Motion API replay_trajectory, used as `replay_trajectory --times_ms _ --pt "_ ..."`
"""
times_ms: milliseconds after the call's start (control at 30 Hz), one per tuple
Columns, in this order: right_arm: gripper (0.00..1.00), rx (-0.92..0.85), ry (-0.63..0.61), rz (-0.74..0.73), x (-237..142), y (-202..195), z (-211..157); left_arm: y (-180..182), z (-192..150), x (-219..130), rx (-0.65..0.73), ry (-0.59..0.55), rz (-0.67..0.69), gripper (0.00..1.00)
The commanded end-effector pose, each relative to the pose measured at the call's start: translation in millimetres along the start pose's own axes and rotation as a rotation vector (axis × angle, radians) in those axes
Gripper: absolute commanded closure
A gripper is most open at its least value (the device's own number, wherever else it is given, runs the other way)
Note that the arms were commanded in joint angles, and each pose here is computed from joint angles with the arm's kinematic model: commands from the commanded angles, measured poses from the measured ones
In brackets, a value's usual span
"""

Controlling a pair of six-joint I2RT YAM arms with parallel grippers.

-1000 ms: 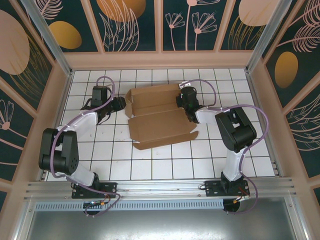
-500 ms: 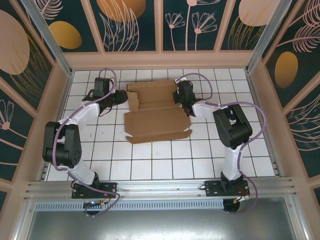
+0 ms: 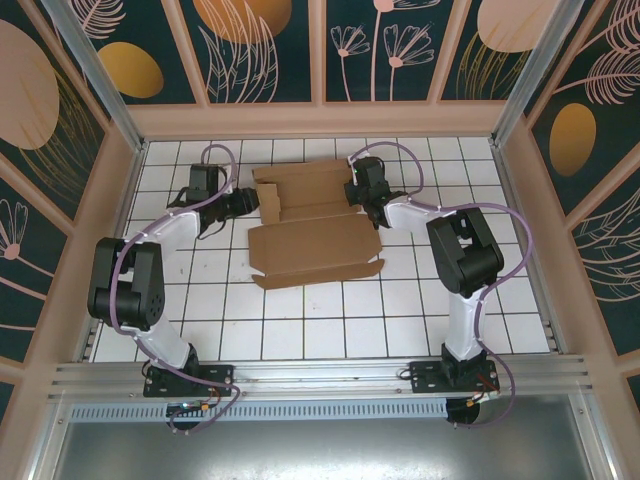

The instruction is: Fold the paper box

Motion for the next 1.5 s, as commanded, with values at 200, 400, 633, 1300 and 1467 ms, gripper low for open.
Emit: replay_trajectory --times_ms 200,400,633,1300,1467 --pt "1.00 -0.043 0.205 0.069 11.2 13.0 -61.8 -21.2 6.8 -10.1 0.153 -0.083 -0.061 0.57" --pt "1.00 -0.036 0.207 0.072 12.4 12.6 -63.9 -27.2 -2.4 -11.7 0.220 -0.082 -0.083 0.55" --pt "1.00 -0.022 0.214 0.074 15.1 10.9 -65.9 -29.2 -4.6 -21.5 0.287 -0.116 -0.080 0.55" --pt "1.00 -0.017 0.223 0.088 17.6 12.2 -69.5 -42.5 -17.9 -32.0 0.503 -0.183 -0.211 0.63" --pt "1.00 -0.018 0.226 0.092 17.4 12.7 -69.9 -33.9 -12.1 -27.7 0.511 -0.198 -0.137 0.62"
Point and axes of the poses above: each hand's point on the last joint's axis, 136 mm out from that joint toward the fingers, its own x axis out along the fingers, its own y axis along the line the jaws close on, z = x × y, the point moved 4 cm from there along -x, back along the fingers, and after that the axes turned 4 degrees about -x, right-handed, at the moved point
